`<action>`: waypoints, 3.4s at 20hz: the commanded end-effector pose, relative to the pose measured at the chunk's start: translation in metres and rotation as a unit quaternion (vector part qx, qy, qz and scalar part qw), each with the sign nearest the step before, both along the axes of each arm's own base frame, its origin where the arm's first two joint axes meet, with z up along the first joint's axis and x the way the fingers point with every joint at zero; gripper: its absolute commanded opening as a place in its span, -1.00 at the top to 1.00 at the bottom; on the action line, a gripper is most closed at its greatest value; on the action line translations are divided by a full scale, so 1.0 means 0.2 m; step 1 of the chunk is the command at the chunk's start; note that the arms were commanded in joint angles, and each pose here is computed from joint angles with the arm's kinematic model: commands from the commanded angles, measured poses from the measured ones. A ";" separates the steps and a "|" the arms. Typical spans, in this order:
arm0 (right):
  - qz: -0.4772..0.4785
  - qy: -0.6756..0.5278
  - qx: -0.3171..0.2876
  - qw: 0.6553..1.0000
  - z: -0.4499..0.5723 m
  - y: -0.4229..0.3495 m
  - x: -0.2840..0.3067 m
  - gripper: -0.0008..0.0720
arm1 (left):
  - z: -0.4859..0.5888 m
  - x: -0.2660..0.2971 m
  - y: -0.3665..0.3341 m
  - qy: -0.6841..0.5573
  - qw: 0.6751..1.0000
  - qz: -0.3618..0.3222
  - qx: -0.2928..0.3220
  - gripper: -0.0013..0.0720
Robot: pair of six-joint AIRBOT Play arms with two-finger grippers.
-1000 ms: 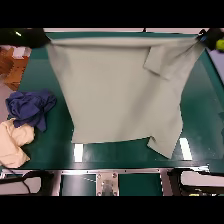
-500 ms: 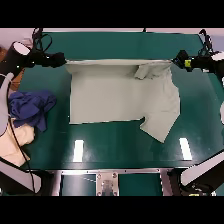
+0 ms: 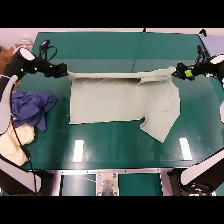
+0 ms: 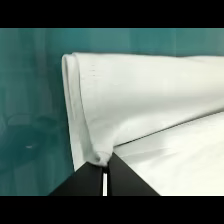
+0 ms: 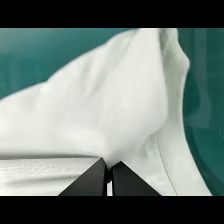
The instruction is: Fold the shirts.
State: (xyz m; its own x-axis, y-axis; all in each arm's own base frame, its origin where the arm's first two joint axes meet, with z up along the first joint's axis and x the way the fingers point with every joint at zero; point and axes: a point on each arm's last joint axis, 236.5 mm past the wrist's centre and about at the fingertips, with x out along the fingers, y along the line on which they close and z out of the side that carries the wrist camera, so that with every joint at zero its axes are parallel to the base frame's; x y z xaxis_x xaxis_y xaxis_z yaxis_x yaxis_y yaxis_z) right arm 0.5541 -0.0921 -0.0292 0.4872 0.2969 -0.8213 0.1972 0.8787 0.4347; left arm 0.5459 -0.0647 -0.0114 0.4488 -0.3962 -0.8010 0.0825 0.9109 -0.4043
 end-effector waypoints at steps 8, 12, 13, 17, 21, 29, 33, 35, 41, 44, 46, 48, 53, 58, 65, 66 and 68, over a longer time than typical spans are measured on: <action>0.007 0.053 -0.019 0.998 -0.17 -0.03 -0.12 0.94 | -0.24 -0.08 -0.02 0.033 0.999 0.027 0.000 0.91; 0.005 0.054 -0.018 0.998 -0.19 -0.03 -0.13 0.93 | -0.29 -0.19 -0.11 0.081 0.996 0.018 -0.039 0.91; 0.006 0.055 -0.018 0.998 -0.19 -0.03 -0.13 0.93 | -0.30 -0.22 -0.12 0.094 0.995 0.015 -0.041 0.91; 0.009 0.055 -0.018 0.998 -0.19 -0.01 -0.13 0.93 | -0.36 -0.25 -0.11 0.117 0.991 0.043 -0.047 0.91; 0.010 0.055 -0.018 0.998 -0.19 0.00 -0.13 0.93 | -0.36 -0.24 -0.11 0.115 0.990 0.055 -0.056 0.91; 0.017 0.057 -0.006 0.998 -0.03 0.01 -0.14 0.14 | -0.17 -0.24 -0.17 0.111 0.987 0.046 -0.104 -0.35; -0.018 0.049 -0.001 0.999 0.18 -0.13 -0.24 0.18 | 0.04 -0.34 -0.09 0.129 0.985 0.019 -0.114 -0.35; -0.035 0.058 0.006 0.998 0.24 -0.19 -0.37 0.19 | 0.11 -0.46 -0.03 0.149 0.982 0.012 -0.114 -0.35; -0.146 0.089 0.062 0.983 0.14 -0.20 -0.96 0.20 | -0.01 -1.00 0.01 0.179 0.975 0.084 -0.098 -0.35; -0.182 0.096 0.110 0.972 -0.01 -0.05 -1.16 0.20 | -0.09 -1.23 -0.09 0.187 0.963 0.124 -0.147 -0.35; -0.195 0.107 0.129 0.967 -0.12 0.03 -1.24 0.20 | -0.18 -1.36 -0.12 0.207 0.951 0.160 -0.163 -0.36; -0.203 0.101 0.158 0.961 -0.17 0.11 -1.25 0.20 | -0.27 -1.41 -0.15 0.212 0.938 0.197 -0.192 -0.35; -0.203 0.119 0.181 0.955 -0.25 0.19 -1.31 0.20 | -0.40 -1.35 -0.29 0.161 0.936 0.243 -0.200 -0.35; -0.206 0.115 0.189 0.953 -0.24 0.20 -1.30 0.20 | -0.44 -1.22 -0.21 0.115 0.927 0.306 -0.185 -0.35; -0.196 0.126 0.199 0.952 -0.24 0.24 -1.32 -0.08 | -0.41 -1.16 -0.28 0.121 0.932 0.279 -0.198 0.91; -0.192 0.133 0.206 0.950 -0.24 0.26 -1.34 -0.07 | -0.40 -1.15 -0.28 0.121 0.932 0.277 -0.200 0.91; -0.192 0.154 0.218 0.945 -0.29 0.31 -1.41 -0.05 | -0.40 -1.16 -0.29 0.120 0.935 0.269 -0.198 0.91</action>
